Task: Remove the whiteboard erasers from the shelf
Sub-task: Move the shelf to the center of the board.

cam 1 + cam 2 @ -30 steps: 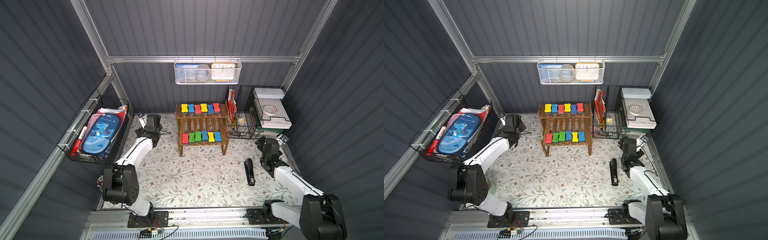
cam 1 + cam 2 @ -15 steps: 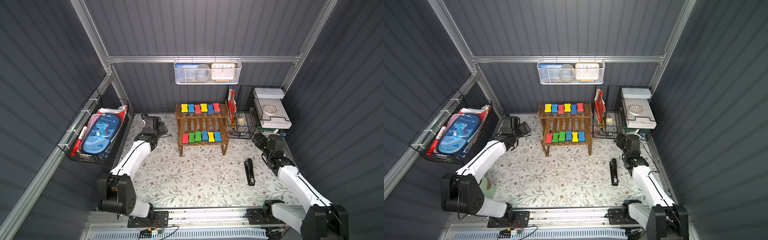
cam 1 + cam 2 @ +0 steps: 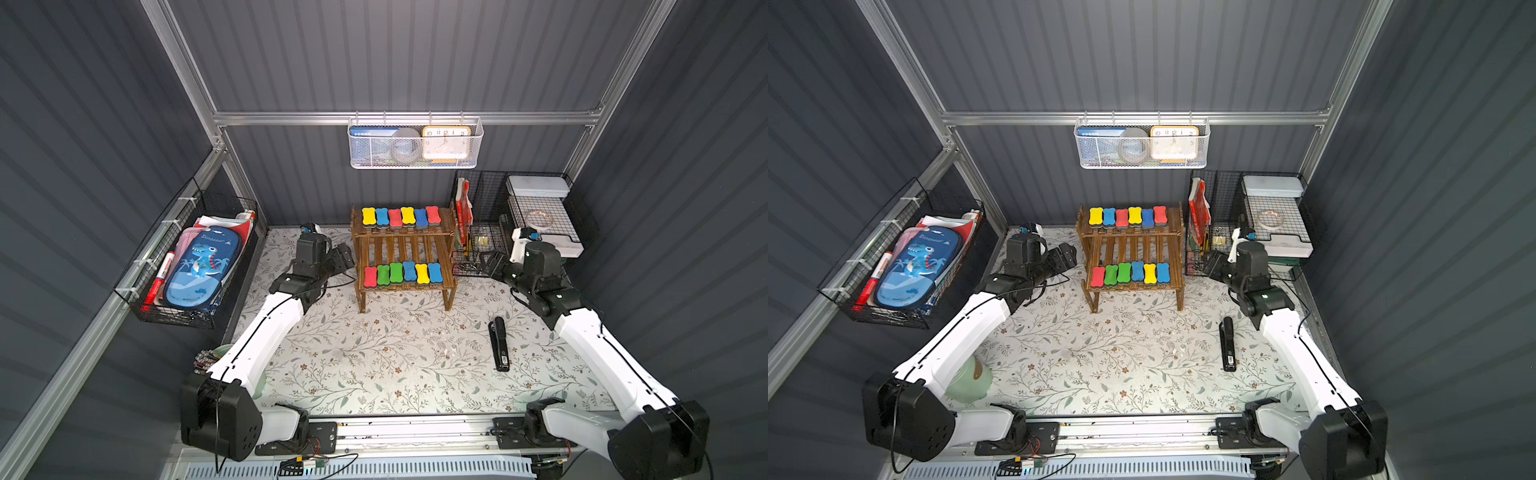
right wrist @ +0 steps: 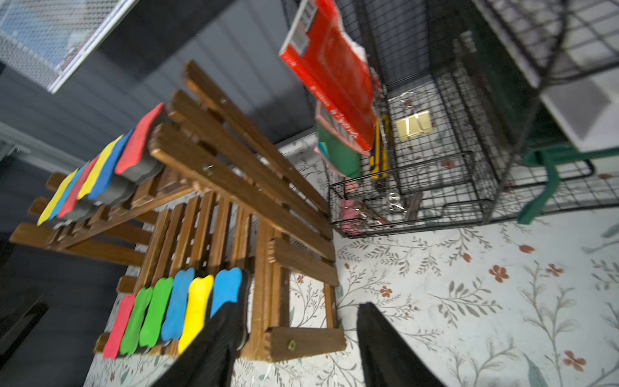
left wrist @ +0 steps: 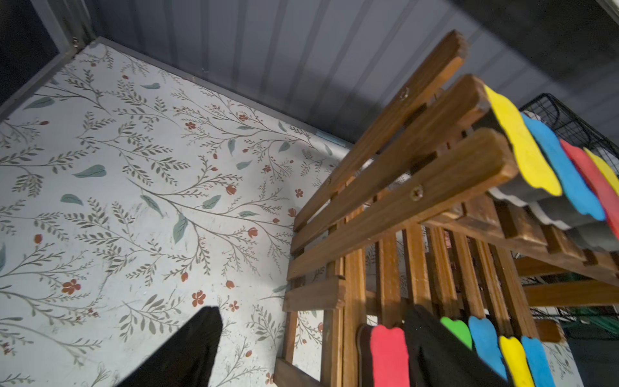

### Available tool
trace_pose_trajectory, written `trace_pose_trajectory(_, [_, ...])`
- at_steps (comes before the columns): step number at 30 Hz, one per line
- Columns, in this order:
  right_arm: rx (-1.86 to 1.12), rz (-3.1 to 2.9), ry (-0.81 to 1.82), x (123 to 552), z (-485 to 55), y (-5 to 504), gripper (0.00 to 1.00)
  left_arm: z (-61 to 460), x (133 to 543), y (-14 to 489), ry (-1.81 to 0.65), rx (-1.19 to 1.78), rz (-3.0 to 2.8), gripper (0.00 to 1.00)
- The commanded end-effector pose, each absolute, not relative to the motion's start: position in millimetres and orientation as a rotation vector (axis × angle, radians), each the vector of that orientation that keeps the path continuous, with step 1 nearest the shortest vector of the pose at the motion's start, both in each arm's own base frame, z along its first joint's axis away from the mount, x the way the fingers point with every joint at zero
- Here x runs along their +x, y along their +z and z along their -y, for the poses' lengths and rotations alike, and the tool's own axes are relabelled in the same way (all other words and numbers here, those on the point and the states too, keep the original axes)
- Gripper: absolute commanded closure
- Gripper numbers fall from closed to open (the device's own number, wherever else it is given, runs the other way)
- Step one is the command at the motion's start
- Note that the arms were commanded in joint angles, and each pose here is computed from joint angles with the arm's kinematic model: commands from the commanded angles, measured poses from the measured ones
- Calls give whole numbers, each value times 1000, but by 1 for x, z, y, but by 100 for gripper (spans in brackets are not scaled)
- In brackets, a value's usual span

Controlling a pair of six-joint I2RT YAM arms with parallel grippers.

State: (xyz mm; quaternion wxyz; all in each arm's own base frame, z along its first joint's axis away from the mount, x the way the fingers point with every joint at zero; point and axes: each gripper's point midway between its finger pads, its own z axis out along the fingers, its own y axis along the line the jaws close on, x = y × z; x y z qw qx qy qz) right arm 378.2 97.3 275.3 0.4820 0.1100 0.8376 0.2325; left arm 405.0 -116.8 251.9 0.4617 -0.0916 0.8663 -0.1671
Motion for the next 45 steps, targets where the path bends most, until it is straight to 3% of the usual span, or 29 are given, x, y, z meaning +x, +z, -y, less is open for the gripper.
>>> trace_pose_trajectory(1, [195,-2042,553,383,-113,305,43,129,394,234,-452,-144,-2198,10])
trace_pose_trajectory(11, [43,-2121,470,420,-164,347,53,138,392,223,-465,-61,-2246,4])
trace_pose_trajectory(20, [121,-2223,458,400,-155,281,50,144,386,209,-501,-36,-2290,25])
trace_pose_trajectory(24, [130,-2297,459,386,-153,247,50,134,384,195,-406,-47,-2352,34])
trace_pose_trajectory(45, [142,-2360,480,375,-155,218,53,145,365,183,-458,-2,-2366,51])
